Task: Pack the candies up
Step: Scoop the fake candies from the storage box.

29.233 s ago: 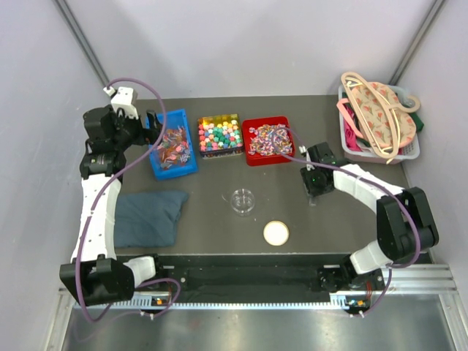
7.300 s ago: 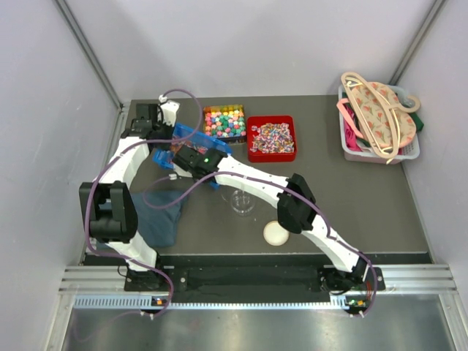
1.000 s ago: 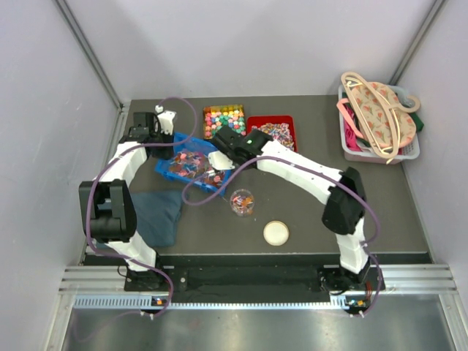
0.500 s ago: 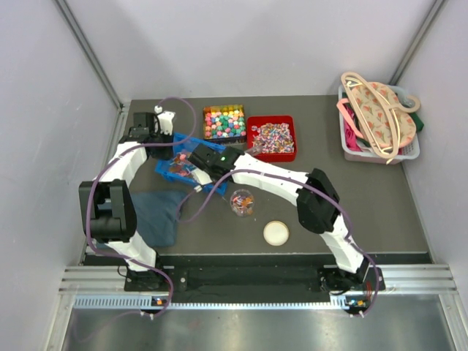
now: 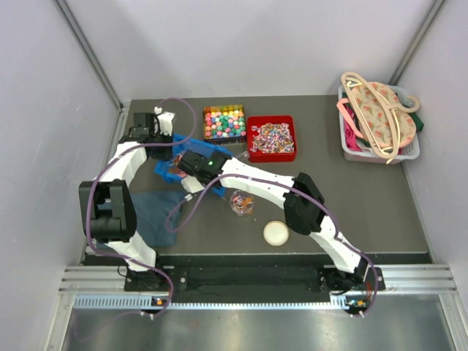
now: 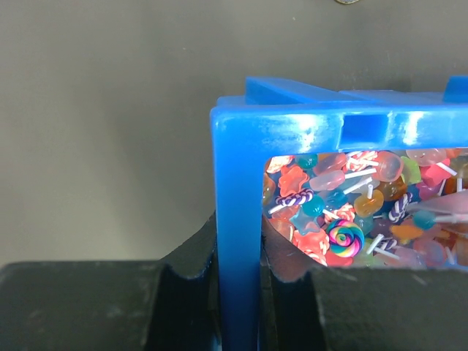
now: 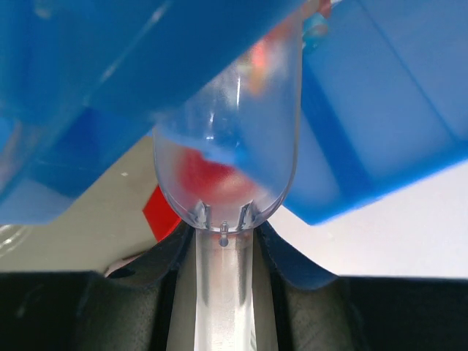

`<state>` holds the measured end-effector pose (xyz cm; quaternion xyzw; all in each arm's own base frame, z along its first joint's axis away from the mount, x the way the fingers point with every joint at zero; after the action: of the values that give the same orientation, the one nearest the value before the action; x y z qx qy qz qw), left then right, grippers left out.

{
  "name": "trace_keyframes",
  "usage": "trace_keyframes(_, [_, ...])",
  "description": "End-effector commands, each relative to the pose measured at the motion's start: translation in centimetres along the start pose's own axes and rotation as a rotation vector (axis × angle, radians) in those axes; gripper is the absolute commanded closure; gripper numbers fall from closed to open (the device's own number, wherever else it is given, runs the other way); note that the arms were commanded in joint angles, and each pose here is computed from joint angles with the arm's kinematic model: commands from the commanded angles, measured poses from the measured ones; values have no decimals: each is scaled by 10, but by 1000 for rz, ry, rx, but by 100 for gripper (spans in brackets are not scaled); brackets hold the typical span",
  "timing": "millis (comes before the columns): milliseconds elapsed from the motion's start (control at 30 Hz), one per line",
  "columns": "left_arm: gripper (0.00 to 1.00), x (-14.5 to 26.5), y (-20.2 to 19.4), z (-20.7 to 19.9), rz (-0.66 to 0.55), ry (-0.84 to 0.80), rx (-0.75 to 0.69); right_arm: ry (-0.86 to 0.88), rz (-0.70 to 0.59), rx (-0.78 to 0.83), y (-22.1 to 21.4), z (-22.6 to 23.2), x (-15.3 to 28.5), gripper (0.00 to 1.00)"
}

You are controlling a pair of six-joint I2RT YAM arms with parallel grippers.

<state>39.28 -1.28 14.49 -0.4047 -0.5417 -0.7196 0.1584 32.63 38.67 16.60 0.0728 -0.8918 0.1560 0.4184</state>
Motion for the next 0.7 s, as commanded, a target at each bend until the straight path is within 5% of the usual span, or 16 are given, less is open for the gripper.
trace_keyframes(0, [100, 25, 46, -2, -184, -18, 16, 117, -87, -24, 17, 14, 5, 100])
trace_keyframes(667, [100, 32, 48, -6, -212, -33, 9, 266, -387, -290, 77, 28, -15, 100])
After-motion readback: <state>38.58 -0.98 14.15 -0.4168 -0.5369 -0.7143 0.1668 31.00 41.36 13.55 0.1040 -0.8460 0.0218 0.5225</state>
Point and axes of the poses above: each gripper's point midway between its finger pads, its own x axis back along the fingers, its own z axis along the line the jaws close on, y = z × x, the point moved 4 cm from there along x, back along the fingers, and after that the axes turned 11 degrees about -x, right-handed, at the moved point
